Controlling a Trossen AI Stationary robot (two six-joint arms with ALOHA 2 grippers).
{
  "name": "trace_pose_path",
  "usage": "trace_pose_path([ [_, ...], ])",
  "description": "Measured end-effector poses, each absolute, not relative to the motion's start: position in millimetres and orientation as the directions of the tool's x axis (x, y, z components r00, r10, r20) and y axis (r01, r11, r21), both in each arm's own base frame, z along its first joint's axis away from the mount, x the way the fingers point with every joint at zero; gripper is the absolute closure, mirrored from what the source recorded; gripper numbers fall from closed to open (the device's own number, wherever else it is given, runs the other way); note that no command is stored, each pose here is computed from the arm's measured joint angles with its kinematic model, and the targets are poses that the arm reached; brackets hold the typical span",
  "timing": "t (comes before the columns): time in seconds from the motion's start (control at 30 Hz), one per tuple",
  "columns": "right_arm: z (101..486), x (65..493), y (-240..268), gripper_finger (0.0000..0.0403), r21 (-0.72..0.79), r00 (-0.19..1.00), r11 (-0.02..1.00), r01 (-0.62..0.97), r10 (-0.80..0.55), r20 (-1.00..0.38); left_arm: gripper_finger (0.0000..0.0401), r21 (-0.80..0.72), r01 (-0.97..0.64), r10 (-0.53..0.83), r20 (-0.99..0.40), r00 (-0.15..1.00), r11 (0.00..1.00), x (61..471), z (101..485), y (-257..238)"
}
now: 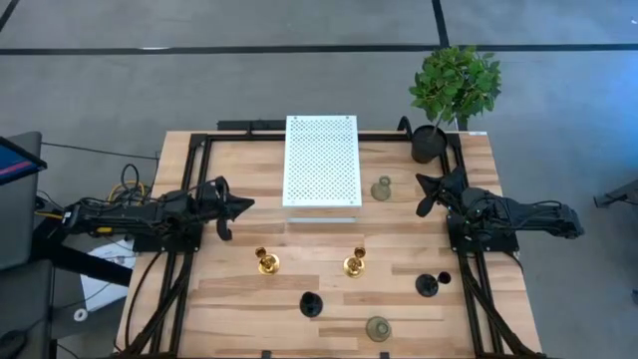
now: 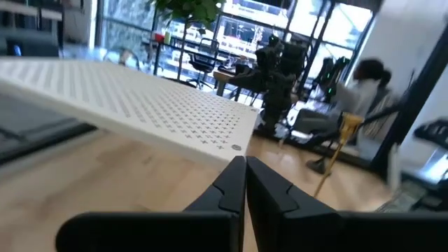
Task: Pick & Place candle stick holders
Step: Put the top green candle holder on the shelf
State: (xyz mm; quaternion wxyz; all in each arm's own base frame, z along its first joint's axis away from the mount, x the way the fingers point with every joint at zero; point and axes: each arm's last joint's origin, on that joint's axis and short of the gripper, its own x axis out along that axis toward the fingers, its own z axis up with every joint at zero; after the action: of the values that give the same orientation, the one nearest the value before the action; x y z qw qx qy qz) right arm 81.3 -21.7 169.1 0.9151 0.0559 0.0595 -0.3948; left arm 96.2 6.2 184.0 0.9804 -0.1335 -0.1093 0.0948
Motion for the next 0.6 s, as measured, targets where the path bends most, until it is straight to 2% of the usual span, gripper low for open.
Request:
trace_pose_path([
  [0.1, 170.2, 81.7, -21.7, 0.0403, 0.076, 0.683, 0.68, 0.729, -0.716, -0.142, 0.0389, -0.352, -0.139, 0.215, 0.189, 0.958, 0.926, 96.2, 184.0, 6.2],
  [0.27, 174.6, 82.5, -21.9, 0.0403, 0.21, 0.688, 0.66, 0.721, -0.718, -0.105, 0.0389, -0.412, -0.119, 0.215, 0.194, 0.957, 0.903, 96.1, 184.5, 6.2],
  [0.47, 174.9, 82.6, -21.9, 0.0403, 0.217, 0.689, 0.66, 0.719, -0.717, -0.103, 0.0389, -0.537, -0.072, 0.214, 0.208, 0.954, 0.841, 95.8, 185.9, 6.2],
  [0.6, 174.9, 82.6, -21.9, 0.0403, 0.218, 0.689, 0.659, 0.719, -0.718, -0.103, 0.0389, -0.557, -0.063, 0.214, 0.211, 0.954, 0.828, 95.7, 186.2, 6.2],
])
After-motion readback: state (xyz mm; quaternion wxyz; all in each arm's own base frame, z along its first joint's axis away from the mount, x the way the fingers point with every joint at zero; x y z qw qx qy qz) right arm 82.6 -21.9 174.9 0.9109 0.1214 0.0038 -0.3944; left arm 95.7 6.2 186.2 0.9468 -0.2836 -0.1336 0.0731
